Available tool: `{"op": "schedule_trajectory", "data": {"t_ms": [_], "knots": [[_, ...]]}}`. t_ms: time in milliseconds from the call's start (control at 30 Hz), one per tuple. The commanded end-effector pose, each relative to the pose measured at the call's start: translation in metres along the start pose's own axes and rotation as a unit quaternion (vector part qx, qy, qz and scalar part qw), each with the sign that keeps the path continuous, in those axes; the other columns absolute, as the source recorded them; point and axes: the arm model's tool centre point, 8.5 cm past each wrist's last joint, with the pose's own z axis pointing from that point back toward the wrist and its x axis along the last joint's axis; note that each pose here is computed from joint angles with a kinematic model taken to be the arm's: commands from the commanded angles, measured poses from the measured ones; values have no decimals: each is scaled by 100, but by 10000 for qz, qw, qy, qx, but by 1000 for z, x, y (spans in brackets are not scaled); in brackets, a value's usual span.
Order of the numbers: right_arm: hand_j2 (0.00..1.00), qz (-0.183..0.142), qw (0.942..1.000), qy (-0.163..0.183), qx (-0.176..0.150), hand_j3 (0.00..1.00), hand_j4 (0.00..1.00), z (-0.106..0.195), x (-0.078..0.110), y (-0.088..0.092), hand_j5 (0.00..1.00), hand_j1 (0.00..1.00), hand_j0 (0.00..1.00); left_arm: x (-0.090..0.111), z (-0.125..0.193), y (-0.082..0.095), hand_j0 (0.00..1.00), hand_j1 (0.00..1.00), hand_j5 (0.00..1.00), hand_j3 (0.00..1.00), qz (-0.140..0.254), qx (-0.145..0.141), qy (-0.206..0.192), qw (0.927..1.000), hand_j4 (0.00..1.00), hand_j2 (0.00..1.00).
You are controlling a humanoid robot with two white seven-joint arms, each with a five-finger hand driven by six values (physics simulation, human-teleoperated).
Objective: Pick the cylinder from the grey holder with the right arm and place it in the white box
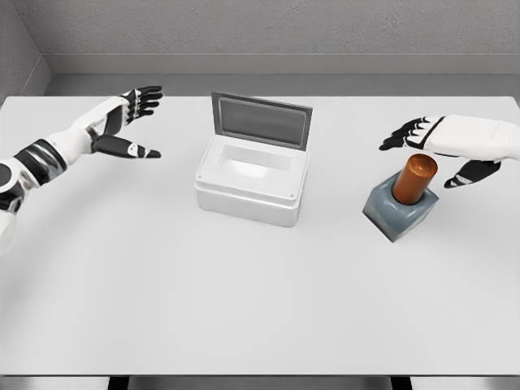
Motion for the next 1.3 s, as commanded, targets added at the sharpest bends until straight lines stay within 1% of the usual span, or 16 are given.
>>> {"op": "schedule_trajectory", "data": {"t_ms": [0, 100, 167, 233, 367, 500, 567, 600, 667, 733, 867, 933, 1000, 1033, 1067, 1267], "knots": [[100, -14, 10000, -43, -32, 100, 100, -2, 2, -1, 100, 100, 100, 3, 1, 2, 100, 100, 100, 100, 68, -66, -53, 9999, 100, 100], [100, -9, 10000, -90, -14, 100, 100, -5, 4, 0, 100, 100, 100, 4, 2, -1, 100, 100, 100, 100, 83, -390, -83, 9992, 100, 100], [100, 7, 9999, -109, -10, 100, 100, -5, 6, -1, 100, 100, 100, -1, 3, 4, 100, 100, 100, 100, 195, -248, -63, 9995, 100, 100], [100, 17, 9999, -162, -11, 100, 100, -7, 9, -1, 100, 100, 100, 3, 1, 7, 100, 100, 100, 100, 170, -236, -102, 9995, 100, 100], [100, 7, 9998, -174, 14, 100, 100, -8, 9, 0, 100, 100, 100, 3, 4, 9, 100, 100, 100, 100, 95, -232, -39, 9997, 100, 100], [100, 3, 9998, -177, 46, 100, 100, -8, 10, 2, 100, 100, 100, 6, 0, 7, 100, 100, 100, 100, 89, -247, -88, 9996, 100, 100], [100, 0, 9998, -179, 60, 100, 100, -8, 10, 3, 100, 100, 100, 7, -8, 0, 100, 100, 100, 100, 143, -306, -127, 9993, 100, 100], [100, 0, 9998, -179, 60, 100, 100, -8, 10, 3, 100, 100, 100, 10, -11, 3, 100, 100, 100, 100, 122, -290, -135, 9994, 100, 100], [100, 0, 9998, -179, 60, 100, 100, -8, 10, 3, 100, 100, 100, 11, -15, 2, 100, 100, 100, 100, 145, -302, -149, 9993, 100, 100], [100, 0, 9998, -186, 58, 100, 100, -9, 10, 3, 100, 100, 100, 18, -20, 4, 100, 100, 100, 100, 133, -301, -190, 9993, 100, 100], [100, 3, 9998, -186, 77, 100, 100, -9, 10, 3, 100, 100, 100, 17, -24, -1, 100, 100, 100, 100, 216, -340, -164, 9991, 100, 100], [100, 0, 9998, -195, 82, 100, 100, -10, 10, 4, 100, 100, 100, 16, -25, 0, 100, 100, 100, 100, 289, -333, -74, 9990, 100, 100], [100, -13, 9997, -201, 100, 100, 100, -11, 10, 5, 100, 100, 100, 13, -32, -8, 100, 100, 100, 100, 476, -400, 63, 9980, 100, 100], [100, -13, 9997, -201, 100, 100, 100, -11, 10, 5, 100, 100, 100, 21, -35, -4, 100, 100, 100, 100, 455, -390, 45, 9982, 100, 100], [100, -13, 9998, -193, 102, 100, 100, -10, 10, 5, 100, 100, 100, 15, -34, -2, 100, 100, 100, 100, 504, -344, 118, 9981, 100, 100], [91, -17, 9997, -218, 125, 91, 91, -13, 11, 6, 91, 91, 91, 13, -32, 0, 100, 100, 100, 100, 510, -322, 151, 9981, 100, 100]]}}
